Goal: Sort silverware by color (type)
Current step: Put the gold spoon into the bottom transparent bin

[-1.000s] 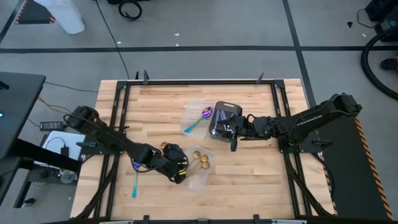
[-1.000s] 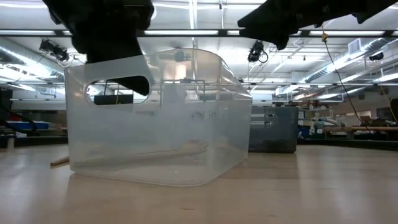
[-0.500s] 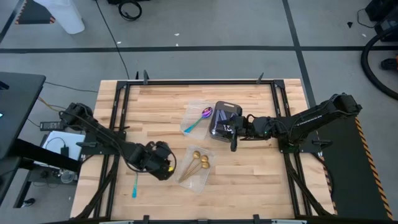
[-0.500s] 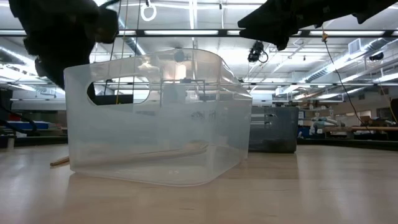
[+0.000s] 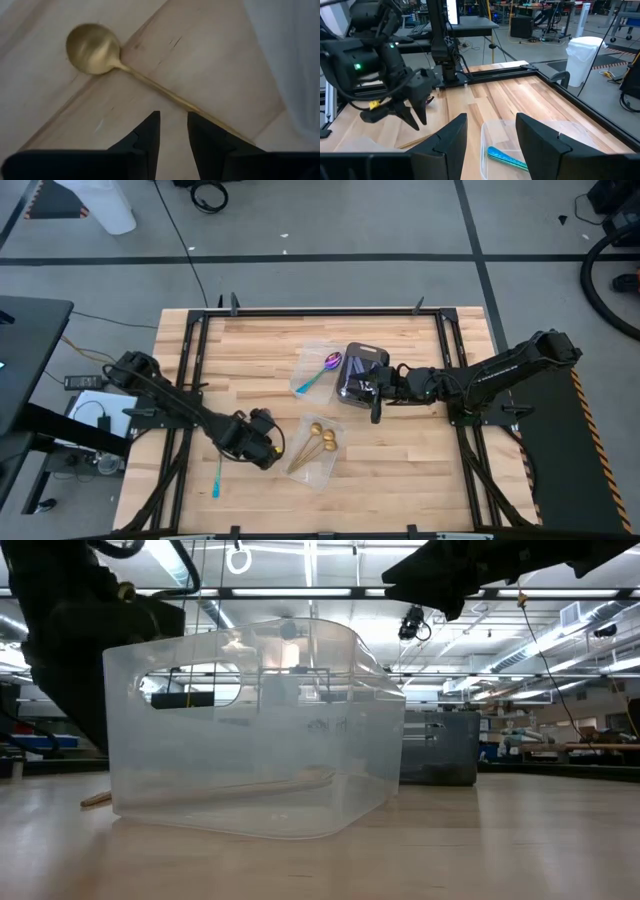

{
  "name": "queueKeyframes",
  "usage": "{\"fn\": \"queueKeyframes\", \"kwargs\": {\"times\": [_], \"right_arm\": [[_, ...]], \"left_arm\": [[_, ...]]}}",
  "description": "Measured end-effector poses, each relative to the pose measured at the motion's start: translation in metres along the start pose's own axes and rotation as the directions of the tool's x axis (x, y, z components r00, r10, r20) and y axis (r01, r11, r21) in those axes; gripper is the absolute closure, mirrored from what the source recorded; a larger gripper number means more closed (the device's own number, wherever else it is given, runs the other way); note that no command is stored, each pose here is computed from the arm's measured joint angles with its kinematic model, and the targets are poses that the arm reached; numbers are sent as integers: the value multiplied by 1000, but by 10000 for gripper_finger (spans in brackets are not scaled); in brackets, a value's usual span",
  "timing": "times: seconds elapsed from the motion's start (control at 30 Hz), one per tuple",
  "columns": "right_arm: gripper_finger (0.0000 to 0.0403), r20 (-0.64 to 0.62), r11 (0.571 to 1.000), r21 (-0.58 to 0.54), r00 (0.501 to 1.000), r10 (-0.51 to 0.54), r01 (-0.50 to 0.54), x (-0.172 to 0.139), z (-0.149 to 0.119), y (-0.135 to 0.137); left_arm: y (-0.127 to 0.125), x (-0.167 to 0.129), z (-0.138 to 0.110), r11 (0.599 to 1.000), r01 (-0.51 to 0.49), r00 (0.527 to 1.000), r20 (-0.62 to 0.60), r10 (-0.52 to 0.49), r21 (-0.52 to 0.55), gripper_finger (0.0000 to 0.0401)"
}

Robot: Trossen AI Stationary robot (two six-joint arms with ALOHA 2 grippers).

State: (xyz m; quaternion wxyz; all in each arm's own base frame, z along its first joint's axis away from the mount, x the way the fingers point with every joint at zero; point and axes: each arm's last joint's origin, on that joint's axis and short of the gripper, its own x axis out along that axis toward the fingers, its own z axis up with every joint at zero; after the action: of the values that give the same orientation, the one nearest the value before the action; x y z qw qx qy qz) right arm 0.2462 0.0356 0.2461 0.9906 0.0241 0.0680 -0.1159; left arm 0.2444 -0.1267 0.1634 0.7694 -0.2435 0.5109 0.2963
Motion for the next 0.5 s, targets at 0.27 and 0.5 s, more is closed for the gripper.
{"fn": "queueKeyframes", "kwargs": {"times": [0.27,0.5], "right_arm": [[224,2,1000,1,1000,0,0,0,0,0],[224,2,1000,1,1000,0,0,0,0,0]], "left_arm": [[6,4,8,997,-46,999,-6,46,-59,298],[6,4,10,990,-42,999,29,46,-133,290]]}}
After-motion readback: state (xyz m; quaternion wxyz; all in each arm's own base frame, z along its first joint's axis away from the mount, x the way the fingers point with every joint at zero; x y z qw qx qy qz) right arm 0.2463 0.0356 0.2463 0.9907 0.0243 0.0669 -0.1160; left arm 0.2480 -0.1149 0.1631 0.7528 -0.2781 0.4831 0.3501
